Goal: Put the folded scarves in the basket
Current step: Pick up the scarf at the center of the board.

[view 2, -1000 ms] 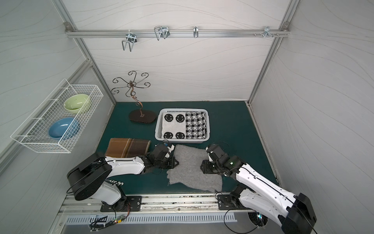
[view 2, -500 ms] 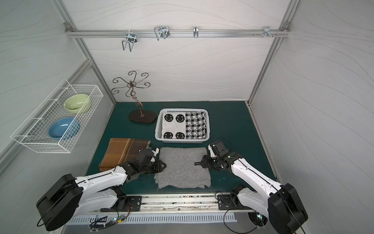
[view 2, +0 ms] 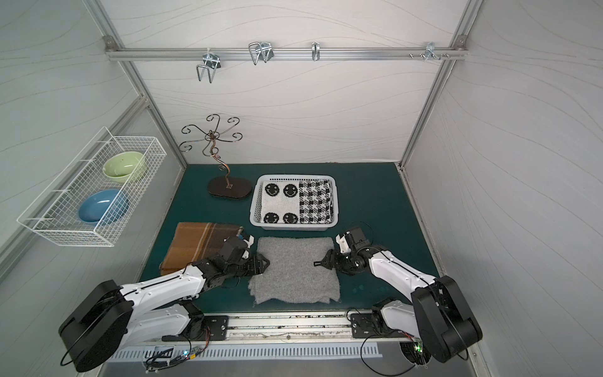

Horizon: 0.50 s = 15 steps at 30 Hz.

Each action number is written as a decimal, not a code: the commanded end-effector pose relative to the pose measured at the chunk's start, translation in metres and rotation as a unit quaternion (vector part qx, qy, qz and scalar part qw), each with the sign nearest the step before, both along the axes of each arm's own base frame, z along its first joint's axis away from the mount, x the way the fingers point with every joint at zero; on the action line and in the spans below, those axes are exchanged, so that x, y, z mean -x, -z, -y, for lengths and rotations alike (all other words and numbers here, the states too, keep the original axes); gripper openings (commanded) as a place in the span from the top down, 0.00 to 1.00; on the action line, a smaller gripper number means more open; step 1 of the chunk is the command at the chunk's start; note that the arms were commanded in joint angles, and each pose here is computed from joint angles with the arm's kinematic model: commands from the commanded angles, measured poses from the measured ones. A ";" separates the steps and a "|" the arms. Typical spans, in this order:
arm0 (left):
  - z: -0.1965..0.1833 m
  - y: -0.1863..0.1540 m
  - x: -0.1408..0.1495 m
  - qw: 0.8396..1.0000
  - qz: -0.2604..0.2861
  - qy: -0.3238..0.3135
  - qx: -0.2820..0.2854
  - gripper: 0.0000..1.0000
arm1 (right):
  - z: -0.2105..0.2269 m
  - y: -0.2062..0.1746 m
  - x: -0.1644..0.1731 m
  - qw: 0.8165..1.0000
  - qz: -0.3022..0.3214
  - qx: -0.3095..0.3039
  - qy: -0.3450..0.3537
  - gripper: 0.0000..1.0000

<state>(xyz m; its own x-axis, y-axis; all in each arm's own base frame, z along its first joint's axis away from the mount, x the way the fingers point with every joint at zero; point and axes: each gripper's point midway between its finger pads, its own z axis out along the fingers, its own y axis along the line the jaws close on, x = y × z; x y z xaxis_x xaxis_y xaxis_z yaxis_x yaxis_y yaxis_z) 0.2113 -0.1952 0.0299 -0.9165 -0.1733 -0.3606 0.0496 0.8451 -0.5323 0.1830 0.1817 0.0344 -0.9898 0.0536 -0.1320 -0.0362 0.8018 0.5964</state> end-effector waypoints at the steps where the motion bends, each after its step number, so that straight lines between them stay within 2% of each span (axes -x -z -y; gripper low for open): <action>1: 0.013 0.004 -0.003 0.999 -0.004 0.014 0.032 0.27 | -0.004 0.018 0.013 0.999 -0.032 -0.015 -0.009 0.31; 10: 0.018 0.018 0.002 0.998 -0.020 0.008 0.055 0.39 | -0.039 0.039 0.030 0.996 -0.057 -0.029 -0.058 0.33; 13: 0.022 0.017 0.003 0.998 -0.017 0.014 0.066 0.48 | -0.049 0.044 0.033 0.995 -0.056 -0.027 -0.075 0.42; 15: 0.026 0.015 0.004 0.997 -0.018 0.022 0.071 0.57 | -0.052 0.046 0.031 0.995 -0.054 -0.024 -0.078 0.55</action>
<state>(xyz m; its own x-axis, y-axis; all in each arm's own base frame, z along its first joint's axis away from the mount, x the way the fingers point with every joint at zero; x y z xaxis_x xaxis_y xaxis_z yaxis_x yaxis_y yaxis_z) 0.2234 -0.2171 0.0258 -0.9056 -0.2165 -0.3648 0.0722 0.7687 -0.6355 0.1870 0.2476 0.0280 -0.9812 -0.0677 -0.1807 -0.1772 0.6870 0.7048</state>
